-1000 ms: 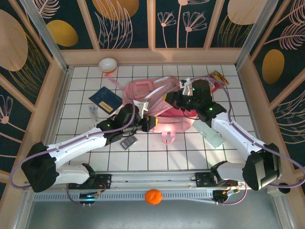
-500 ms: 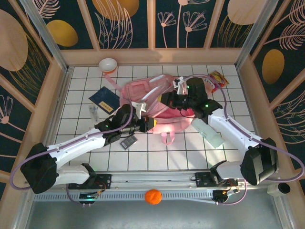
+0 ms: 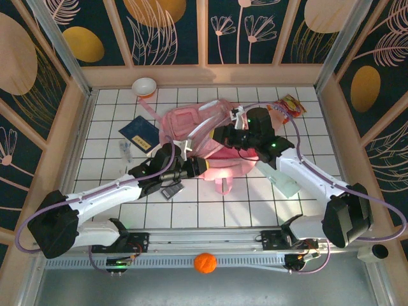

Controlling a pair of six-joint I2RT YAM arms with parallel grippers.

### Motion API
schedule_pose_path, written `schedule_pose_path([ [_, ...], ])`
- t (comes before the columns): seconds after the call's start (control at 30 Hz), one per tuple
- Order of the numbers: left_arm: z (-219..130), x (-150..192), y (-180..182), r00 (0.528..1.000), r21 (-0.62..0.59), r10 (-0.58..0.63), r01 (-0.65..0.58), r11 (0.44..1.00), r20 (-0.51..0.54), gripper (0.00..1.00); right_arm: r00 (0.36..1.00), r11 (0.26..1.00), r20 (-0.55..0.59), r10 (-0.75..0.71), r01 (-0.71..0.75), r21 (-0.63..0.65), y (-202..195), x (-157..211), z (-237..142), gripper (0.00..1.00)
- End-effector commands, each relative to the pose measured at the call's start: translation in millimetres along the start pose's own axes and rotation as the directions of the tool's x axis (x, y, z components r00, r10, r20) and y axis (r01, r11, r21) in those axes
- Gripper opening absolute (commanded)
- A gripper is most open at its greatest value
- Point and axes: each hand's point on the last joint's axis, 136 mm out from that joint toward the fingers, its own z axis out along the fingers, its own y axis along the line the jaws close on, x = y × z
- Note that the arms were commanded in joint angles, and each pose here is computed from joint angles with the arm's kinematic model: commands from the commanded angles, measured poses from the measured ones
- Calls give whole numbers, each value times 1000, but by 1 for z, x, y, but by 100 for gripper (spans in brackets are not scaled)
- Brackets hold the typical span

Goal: Pack the student bag

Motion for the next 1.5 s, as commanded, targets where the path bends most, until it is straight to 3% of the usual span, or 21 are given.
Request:
schedule_pose_path([
  [0.0, 2, -11, -3, 999, 20, -11, 10, 1000, 44, 17, 999, 989, 15, -51, 52, -138, 40, -1, -10, 0],
  [0.17, 4, -15, -14, 999, 44, 0, -2, 999, 43, 11, 1000, 999, 14, -20, 20, -45, 18, 4, -5, 0],
  [0.23, 4, -19, -20, 999, 60, -1, -2, 998, 50, 18, 1000, 999, 25, -14, 13, 31, 3, 5, -3, 0],
  [0.3, 4, -23, -21, 998, 53, -9, 5, 999, 64, 31, 1000, 999, 19, -23, 22, 43, 0, 9, -2, 0],
  [0.33, 5, -24, -19, 998, 42, -10, 7, 999, 68, 32, 999, 999, 21, -25, 24, 36, 0, 9, -2, 0],
  [0.53, 10, -16, 5, 999, -48, -5, 7, 999, 49, 4, 1000, 1000, 13, -21, 21, -10, 8, 11, -2, 0],
  [0.73, 7, -18, -16, 999, 39, -4, 2, 999, 43, 0, 1000, 1000, 20, -3, 3, 17, -1, 11, 1, 0],
  [0.8, 6, -20, -19, 999, 48, -9, 7, 999, 51, 4, 1000, 1000, 19, 5, -6, 25, -6, 13, 1, 0],
  [0.93, -1, -23, -6, 996, -21, -10, 12, 1000, 83, 32, 1000, 1000, 28, 8, -9, 18, -1, 10, -2, 0],
  [1.0, -7, -25, -7, 996, -37, 21, -17, 999, 91, 41, 999, 1000, 41, 11, -12, 22, 2, 7, -5, 0],
  [1.27, -16, -34, -18, 962, -252, 262, -236, 938, 72, 47, 971, 992, 202, 125, -129, 6, 17, -20, -15, 0],
  [1.47, -4, -31, -7, 954, -402, 301, -269, 875, 16, 47, 962, 990, 236, 139, -141, -9, 25, -25, -17, 0],
])
